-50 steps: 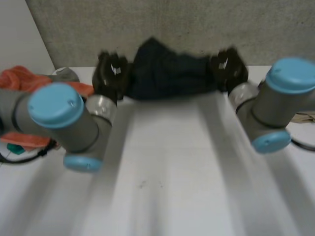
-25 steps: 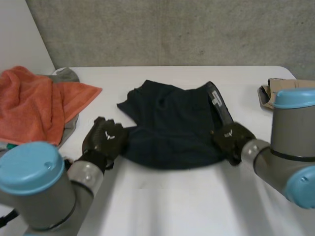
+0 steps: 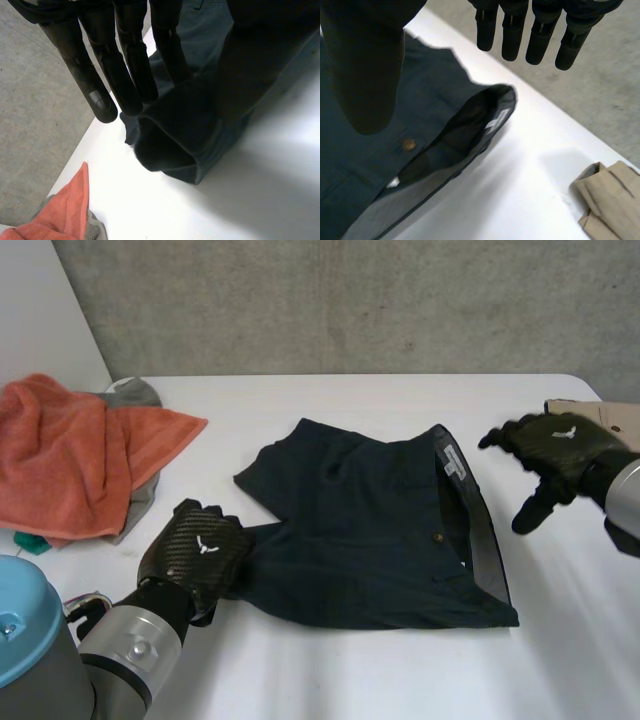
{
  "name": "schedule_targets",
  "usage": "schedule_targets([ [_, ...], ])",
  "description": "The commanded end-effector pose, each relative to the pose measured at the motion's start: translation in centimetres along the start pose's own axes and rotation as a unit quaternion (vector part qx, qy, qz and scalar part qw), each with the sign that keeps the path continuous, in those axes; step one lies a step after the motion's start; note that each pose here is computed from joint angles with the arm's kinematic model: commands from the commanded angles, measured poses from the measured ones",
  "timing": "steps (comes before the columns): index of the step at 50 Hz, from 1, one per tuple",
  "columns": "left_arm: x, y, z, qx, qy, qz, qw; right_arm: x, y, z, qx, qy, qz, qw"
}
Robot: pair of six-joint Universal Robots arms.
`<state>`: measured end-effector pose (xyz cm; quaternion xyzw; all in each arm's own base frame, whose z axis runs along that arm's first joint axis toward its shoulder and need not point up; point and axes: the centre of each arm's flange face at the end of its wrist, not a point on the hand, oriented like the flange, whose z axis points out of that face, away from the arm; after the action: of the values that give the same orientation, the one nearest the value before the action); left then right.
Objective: Fold the laundry.
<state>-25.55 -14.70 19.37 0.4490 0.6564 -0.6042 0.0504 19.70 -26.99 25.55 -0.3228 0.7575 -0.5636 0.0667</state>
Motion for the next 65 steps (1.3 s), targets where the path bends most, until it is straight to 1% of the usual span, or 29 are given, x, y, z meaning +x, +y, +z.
schedule_targets([
  [1, -0.3, -0.1, -0.3, 0.002, -0.004, -0.005, 1.0, 1.8, -0.9, 0.2, 0.011, 0.018, 0.01, 1.0],
  [6, -0.2, 0.0, -0.7, -0.007, 0.003, -0.027, 1.0, 1.3, -0.8, 0.2, 0.008, 0.008, -0.028, 1.0],
  [9, -0.1, 0.1, -0.8, -0.013, 0.009, -0.042, 0.999, 1.2, -0.5, 0.5, 0.006, 0.001, -0.04, 0.999],
  [13, 0.2, 0.5, -0.9, -0.025, 0.019, -0.068, 0.997, 0.8, 0.4, 2.6, 0.002, -0.01, -0.068, 0.998],
  [14, 0.3, 0.6, -0.9, -0.028, 0.02, -0.077, 0.996, 0.2, 0.5, 3.8, 0.012, -0.02, -0.086, 0.996],
  [16, 0.4, 0.8, -0.8, -0.032, 0.022, -0.083, 0.996, -1.0, 0.6, 5.0, 0.025, -0.035, -0.109, 0.993],
  [20, 0.9, 1.3, -0.8, -0.045, 0.03, -0.086, 0.995, -3.7, 0.4, 7.5, 0.068, -0.058, -0.159, 0.983],
  [25, 0.8, 1.2, -1.0, -0.041, 0.026, -0.087, 0.995, -4.2, 1.6, 11.7, 0.103, -0.041, -0.218, 0.97],
  [31, 0.2, 0.6, -1.2, -0.028, 0.015, -0.089, 0.996, -4.0, 3.1, 15.6, 0.127, -0.019, -0.251, 0.959],
  [35, 0.1, 0.6, -1.2, -0.027, 0.014, -0.089, 0.996, -3.9, 4.5, 17.5, 0.119, -0.011, -0.263, 0.957],
  [39, 0.2, 0.6, -1.3, -0.027, 0.015, -0.089, 0.996, -3.6, 4.9, 18.5, 0.117, 0.004, -0.278, 0.953],
  [45, 0.1, 0.6, -1.2, -0.027, 0.014, -0.089, 0.996, -3.6, 5.0, 19.2, 0.129, 0.009, -0.284, 0.95],
  [52, 0.0, 0.5, -1.2, -0.026, 0.012, -0.09, 0.996, -2.1, 3.2, 20.0, 0.172, 0.068, -0.277, 0.943],
  [56, 0.0, 0.6, -1.2, -0.027, 0.012, -0.09, 0.996, -0.5, 2.7, 20.5, 0.18, 0.089, -0.248, 0.948],
  [59, 0.0, 0.6, -1.2, -0.027, 0.012, -0.09, 0.996, 2.8, 3.4, 21.2, 0.173, 0.116, -0.217, 0.954],
  [61, 0.0, 0.6, -1.2, -0.028, 0.012, -0.09, 0.995, 4.3, 3.9, 21.6, 0.174, 0.122, -0.201, 0.956],
  [65, 0.1, 0.7, -1.3, -0.029, 0.014, -0.089, 0.995, 4.6, 5.0, 22.0, 0.166, 0.118, -0.192, 0.96],
])
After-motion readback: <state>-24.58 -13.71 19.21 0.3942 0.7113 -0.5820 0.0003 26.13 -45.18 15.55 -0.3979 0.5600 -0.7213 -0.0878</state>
